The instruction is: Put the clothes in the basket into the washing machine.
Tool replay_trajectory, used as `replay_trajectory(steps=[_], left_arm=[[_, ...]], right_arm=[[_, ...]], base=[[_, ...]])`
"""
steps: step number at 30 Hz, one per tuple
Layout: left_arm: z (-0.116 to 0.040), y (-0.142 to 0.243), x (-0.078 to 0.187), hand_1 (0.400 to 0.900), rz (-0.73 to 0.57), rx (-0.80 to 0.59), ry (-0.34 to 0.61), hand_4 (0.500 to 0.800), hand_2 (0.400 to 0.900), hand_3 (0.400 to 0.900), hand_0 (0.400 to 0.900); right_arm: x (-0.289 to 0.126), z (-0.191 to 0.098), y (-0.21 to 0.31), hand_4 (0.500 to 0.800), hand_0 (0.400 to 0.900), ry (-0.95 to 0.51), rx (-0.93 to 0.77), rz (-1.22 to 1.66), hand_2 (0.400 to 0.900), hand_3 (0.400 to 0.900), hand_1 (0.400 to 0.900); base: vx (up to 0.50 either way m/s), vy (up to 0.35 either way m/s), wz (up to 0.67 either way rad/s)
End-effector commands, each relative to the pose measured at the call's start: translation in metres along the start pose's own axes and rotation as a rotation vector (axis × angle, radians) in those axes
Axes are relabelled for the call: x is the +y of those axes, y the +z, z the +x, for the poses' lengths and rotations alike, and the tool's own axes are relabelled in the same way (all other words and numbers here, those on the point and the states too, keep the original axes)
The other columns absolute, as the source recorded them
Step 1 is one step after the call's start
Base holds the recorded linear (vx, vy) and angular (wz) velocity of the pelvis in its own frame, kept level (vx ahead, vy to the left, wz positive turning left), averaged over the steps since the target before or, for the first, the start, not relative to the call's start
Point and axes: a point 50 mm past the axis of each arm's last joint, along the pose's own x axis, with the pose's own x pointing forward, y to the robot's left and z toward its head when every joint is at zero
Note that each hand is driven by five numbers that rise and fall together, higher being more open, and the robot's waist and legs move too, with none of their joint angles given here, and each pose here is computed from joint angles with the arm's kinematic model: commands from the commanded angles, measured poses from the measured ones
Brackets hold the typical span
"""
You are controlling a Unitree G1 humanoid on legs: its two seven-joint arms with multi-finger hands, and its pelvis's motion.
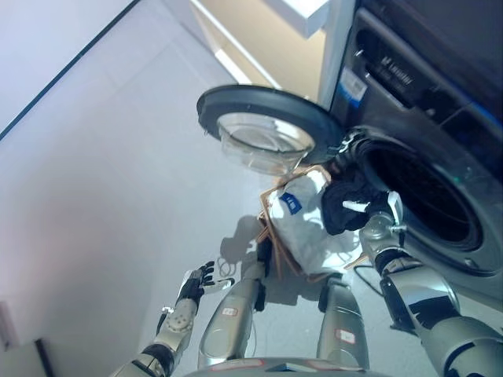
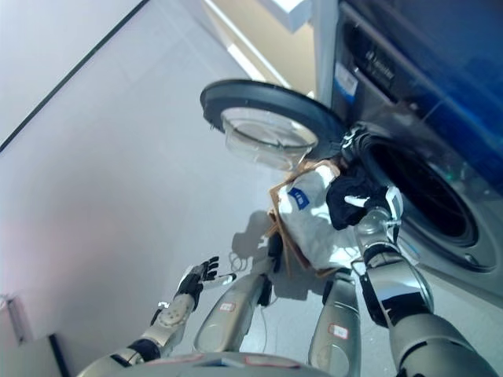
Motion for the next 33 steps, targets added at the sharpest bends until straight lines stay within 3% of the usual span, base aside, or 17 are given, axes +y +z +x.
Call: replay_trajectory(steps=[1,6,11,17,26,33], left_arm=[[-0.006,-0.021,0.018,0.9,-0.003,0.061,0.075,0.8,0.9,0.9,0.9],[-0.019,-0.046,0.021,0.9,-0.029,0.129,0.092,0.8,0.9,0.9,0.9],[-0.028,-0.06,0.01,0.9,-0.082,0.167,0.081,0.8,0.9,0.9,0.9],[-0.03,-0.06,-0.003,0.9,-0.088,0.154,0.024,0.8,0.9,0.9,0.9],[-0.03,-0.052,-0.009,0.9,-0.053,0.107,-0.042,0.8,0.9,0.9,0.9],[-0.026,-0.044,-0.014,0.9,-0.056,0.082,-0.062,0.8,0.9,0.9,0.9]], right_arm=[[-0.013,0.003,0.004,0.5,0.4,-0.071,-0.013,0.277,0.4,0.4,0.4],[-0.013,-0.009,-0.034,0.5,0.4,-0.108,0.109,0.761,0.4,0.4,0.4],[-0.016,-0.013,-0.039,0.5,0.4,-0.166,0.103,1.098,0.4,0.4,0.4],[-0.05,0.009,0.018,0.5,0.4,-0.266,-0.04,1.276,0.4,0.4,0.4],[-0.145,0.022,0.136,0.5,0.4,-0.393,-0.344,1.233,0.4,0.4,0.4],[-0.146,0.016,0.18,0.5,0.4,-0.325,-0.399,1.091,0.4,0.4,0.4]], base=[[0.08,-0.038,-0.32],[0.071,-0.028,-0.22],[0.044,-0.002,-0.14],[-0.007,-0.014,0.03],[0.006,-0.014,0.14],[0.0,-0.02,-0.05]])
